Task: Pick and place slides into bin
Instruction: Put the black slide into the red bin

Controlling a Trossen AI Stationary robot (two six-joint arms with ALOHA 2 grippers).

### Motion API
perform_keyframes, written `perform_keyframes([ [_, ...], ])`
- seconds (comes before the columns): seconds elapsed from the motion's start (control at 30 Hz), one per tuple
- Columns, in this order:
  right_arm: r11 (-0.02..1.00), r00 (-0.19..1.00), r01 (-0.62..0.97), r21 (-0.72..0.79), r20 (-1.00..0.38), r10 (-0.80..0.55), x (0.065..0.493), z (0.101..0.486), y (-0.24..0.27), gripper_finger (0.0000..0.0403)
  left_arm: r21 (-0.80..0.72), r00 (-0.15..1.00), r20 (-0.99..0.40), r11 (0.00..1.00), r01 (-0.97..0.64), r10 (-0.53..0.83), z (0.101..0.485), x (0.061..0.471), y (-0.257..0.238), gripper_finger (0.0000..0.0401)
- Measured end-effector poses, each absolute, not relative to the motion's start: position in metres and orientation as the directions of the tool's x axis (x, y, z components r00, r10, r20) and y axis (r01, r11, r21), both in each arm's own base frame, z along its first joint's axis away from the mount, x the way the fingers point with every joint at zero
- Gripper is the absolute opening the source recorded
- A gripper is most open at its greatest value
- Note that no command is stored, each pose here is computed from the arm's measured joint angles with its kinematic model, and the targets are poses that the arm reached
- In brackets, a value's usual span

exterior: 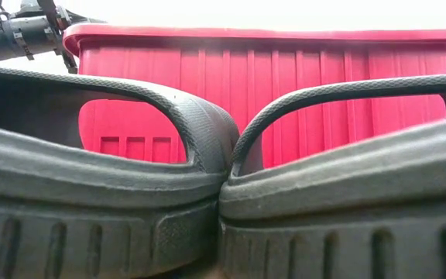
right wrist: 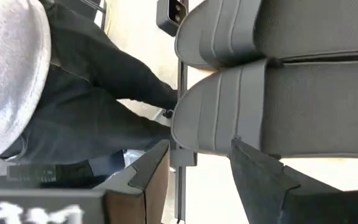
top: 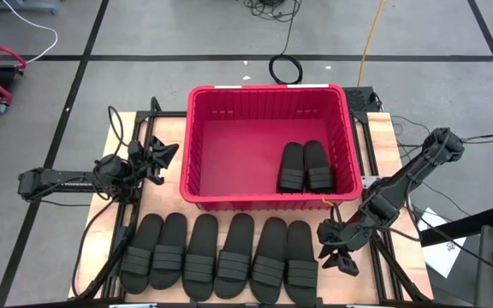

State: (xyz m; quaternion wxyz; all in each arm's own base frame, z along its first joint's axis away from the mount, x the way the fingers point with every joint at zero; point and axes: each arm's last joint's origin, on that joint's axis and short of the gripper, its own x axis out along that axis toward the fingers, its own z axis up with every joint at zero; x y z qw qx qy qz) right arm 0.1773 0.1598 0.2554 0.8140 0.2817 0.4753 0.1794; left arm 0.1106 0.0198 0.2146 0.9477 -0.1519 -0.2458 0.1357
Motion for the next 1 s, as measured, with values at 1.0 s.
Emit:
perform_keyframes([
  [1.0, 0.857, 0.426, -0.143, 0.496, -0.750, 0.505, 0.1732, 0.2483, 0.1515, 0.0160, -0.317, 0.841, 0.424, 0.925, -0.210, 0.336, 0.2146, 0.1105, 0.0199, 0.0021],
])
